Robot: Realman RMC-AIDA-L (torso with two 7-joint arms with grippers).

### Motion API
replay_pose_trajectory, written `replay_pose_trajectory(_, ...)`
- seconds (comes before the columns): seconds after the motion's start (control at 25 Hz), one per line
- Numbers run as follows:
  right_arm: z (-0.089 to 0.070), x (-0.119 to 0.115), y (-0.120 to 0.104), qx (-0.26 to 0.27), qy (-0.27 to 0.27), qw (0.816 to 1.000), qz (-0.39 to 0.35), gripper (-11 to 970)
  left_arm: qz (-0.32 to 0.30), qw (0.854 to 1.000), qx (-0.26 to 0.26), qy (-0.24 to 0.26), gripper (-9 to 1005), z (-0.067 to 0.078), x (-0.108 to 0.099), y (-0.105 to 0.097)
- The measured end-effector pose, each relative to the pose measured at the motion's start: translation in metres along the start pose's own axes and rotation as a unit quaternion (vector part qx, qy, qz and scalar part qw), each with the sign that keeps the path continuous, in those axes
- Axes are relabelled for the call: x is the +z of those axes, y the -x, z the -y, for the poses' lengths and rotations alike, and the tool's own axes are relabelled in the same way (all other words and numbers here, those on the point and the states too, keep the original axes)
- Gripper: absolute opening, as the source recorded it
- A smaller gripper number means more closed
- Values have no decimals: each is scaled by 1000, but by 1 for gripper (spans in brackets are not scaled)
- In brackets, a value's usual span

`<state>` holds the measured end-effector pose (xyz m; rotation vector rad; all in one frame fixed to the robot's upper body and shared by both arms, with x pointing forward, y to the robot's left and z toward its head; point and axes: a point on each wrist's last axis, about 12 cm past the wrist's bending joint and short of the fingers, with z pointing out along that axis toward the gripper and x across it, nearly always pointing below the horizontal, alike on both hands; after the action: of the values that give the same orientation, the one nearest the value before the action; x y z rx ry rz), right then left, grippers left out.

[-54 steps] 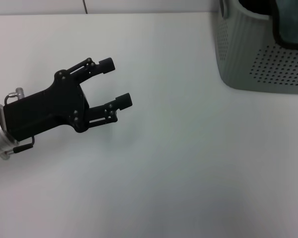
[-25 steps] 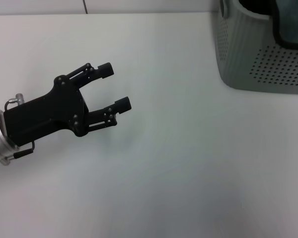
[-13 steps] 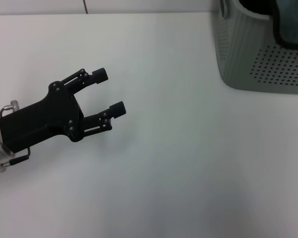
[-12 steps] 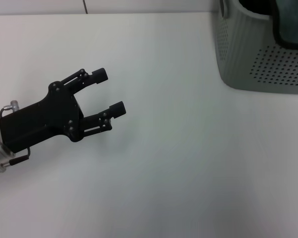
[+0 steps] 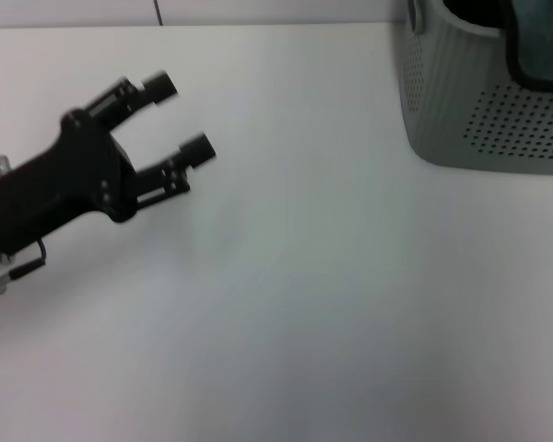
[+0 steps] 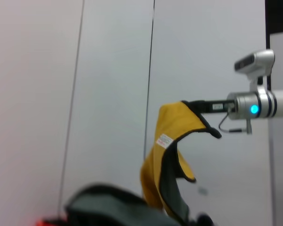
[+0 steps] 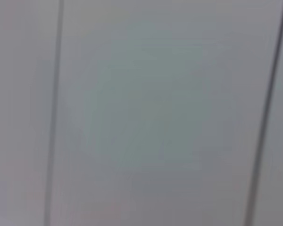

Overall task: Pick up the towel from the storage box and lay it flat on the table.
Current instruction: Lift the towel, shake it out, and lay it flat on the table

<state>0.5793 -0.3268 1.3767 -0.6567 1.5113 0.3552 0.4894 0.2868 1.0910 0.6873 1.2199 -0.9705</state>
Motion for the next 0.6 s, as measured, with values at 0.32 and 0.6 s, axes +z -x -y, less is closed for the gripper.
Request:
replay_pose_trajectory(0.32, -14, 45, 31, 30, 96, 992, 75, -1, 85, 989, 107, 60, 822, -7, 2, 13)
replay_pose_trajectory(0.6, -49, 102, 72, 9, 171, 981, 92, 0, 135, 969, 180, 102, 819, -11, 4, 21)
